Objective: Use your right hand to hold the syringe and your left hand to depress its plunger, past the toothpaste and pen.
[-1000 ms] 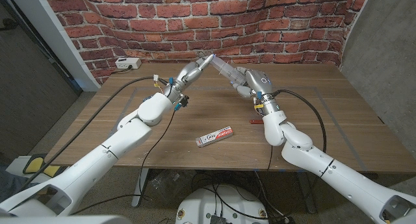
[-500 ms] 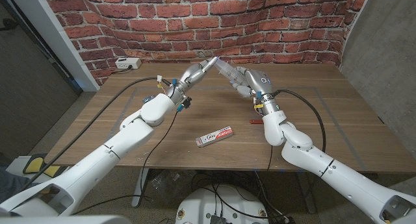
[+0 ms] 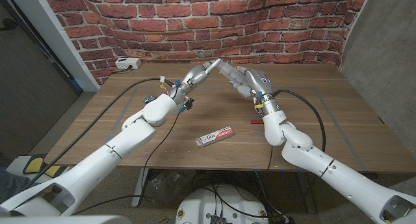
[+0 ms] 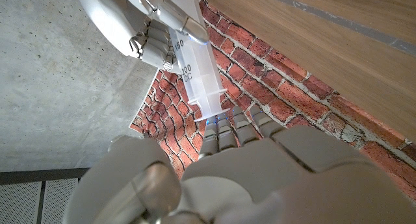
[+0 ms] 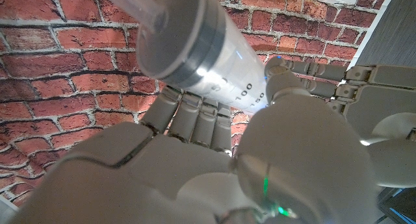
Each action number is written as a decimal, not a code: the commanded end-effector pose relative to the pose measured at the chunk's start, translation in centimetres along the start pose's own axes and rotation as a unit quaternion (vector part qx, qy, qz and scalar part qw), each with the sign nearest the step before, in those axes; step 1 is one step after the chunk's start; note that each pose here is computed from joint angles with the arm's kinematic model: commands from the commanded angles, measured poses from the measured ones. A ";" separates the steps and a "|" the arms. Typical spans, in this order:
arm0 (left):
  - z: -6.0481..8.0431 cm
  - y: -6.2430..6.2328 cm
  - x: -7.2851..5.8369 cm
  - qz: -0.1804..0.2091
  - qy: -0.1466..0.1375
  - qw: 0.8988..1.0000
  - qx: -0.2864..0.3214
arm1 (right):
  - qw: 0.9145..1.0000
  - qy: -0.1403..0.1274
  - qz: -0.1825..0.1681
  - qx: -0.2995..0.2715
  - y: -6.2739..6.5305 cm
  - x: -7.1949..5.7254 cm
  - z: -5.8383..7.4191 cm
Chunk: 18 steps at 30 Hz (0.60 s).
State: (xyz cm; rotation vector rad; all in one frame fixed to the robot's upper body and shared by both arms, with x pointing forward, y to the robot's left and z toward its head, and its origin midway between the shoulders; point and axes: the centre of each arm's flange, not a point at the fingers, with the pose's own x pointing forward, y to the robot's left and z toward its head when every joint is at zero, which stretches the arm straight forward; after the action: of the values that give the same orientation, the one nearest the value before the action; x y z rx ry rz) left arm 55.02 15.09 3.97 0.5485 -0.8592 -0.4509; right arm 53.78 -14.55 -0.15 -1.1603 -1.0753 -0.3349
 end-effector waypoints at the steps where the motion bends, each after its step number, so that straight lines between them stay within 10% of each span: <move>1: -0.1 -0.7 0.3 -0.010 0.002 1.000 0.001 | 1.000 0.001 -0.002 0.000 0.0 0.0 -0.1; 18: 0.0 -0.8 0.3 -0.015 0.004 1.000 0.004 | 1.000 0.005 -0.001 0.002 0.0 -0.3 -0.2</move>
State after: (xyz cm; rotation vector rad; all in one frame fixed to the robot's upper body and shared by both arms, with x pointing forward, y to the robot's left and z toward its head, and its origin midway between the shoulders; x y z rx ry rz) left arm 55.18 14.46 3.71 0.5616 -0.8488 -0.4658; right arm 53.83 -14.75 -0.19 -1.1580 -1.0729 -0.3382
